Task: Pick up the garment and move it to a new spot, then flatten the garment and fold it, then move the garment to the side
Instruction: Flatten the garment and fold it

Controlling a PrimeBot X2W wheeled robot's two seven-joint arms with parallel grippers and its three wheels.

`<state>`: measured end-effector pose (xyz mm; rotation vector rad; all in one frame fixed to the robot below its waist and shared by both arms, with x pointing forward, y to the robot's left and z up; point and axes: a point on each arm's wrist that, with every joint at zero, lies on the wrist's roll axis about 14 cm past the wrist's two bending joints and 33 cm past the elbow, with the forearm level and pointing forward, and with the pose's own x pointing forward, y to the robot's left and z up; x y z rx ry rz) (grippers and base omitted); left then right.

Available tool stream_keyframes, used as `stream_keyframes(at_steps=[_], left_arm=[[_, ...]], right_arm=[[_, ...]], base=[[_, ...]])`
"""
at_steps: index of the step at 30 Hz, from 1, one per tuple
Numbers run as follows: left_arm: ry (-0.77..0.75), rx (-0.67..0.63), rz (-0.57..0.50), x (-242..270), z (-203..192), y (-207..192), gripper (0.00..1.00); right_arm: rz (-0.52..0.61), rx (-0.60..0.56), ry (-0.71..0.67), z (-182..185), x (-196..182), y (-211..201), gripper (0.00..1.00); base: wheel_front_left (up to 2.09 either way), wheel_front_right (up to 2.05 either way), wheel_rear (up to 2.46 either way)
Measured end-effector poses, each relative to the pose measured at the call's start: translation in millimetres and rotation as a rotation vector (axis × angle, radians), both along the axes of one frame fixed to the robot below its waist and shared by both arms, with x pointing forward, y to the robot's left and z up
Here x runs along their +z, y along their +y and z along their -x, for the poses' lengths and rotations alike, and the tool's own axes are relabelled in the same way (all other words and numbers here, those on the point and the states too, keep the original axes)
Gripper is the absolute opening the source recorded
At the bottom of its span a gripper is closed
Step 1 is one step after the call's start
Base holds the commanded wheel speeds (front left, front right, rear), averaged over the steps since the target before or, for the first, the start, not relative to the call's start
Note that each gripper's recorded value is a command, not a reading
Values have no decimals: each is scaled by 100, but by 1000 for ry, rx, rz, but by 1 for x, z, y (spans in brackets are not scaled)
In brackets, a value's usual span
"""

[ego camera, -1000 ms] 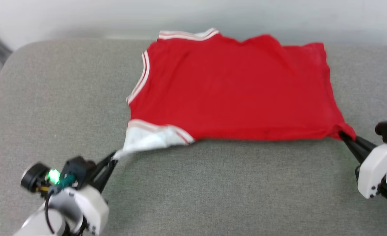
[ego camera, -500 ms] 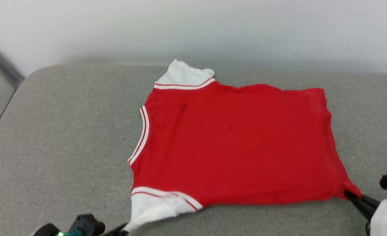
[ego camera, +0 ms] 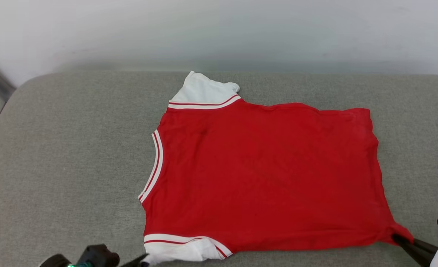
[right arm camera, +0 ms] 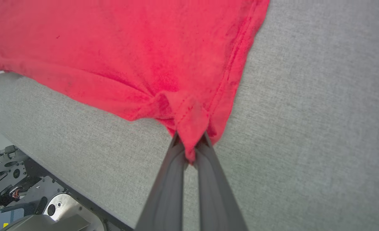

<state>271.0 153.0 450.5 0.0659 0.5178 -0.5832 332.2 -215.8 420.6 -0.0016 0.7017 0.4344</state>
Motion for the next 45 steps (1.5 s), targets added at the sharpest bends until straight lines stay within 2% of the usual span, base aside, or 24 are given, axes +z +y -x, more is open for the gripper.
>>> stream_keyframes(at_steps=[8, 16, 25, 37, 38, 39, 40, 42, 45], left_arm=[[-191, 47, 31, 40, -58, 10, 0], [-264, 49, 4, 49, -114, 12, 0], [-219, 32, -47, 23, -160, 13, 0], [-84, 46, -111, -29, -179, 23, 0], [-73, 49, -106, -33, -179, 22, 23], [-70, 51, -101, -35, -179, 22, 78], [-66, 56, -100, -37, -179, 22, 100], [-55, 79, -92, -41, -179, 24, 100], [-78, 179, -48, -35, -186, 32, 100]], right_arm=[[-110, -47, -31, -26, 19, 8, 0], [-92, -78, -23, -55, 17, -1, 0], [-37, -76, 26, -76, -4, -1, 0], [39, -38, 79, -98, -33, 6, 0], [44, -35, 79, -99, -34, 6, 0], [53, -29, 74, -100, -35, 7, 100], [58, -26, 69, -102, -35, 7, 100], [65, -20, 58, -103, -35, 8, 100], [80, -22, 34, -104, -33, 7, 100]], base=[[0, 0, 0], [0, 0, 0], [0, 0, 0], [0, 0, 0], [0, 0, 0], [0, 0, 0], [0, 0, 0], [0, 0, 0], [0, 0, 0]])
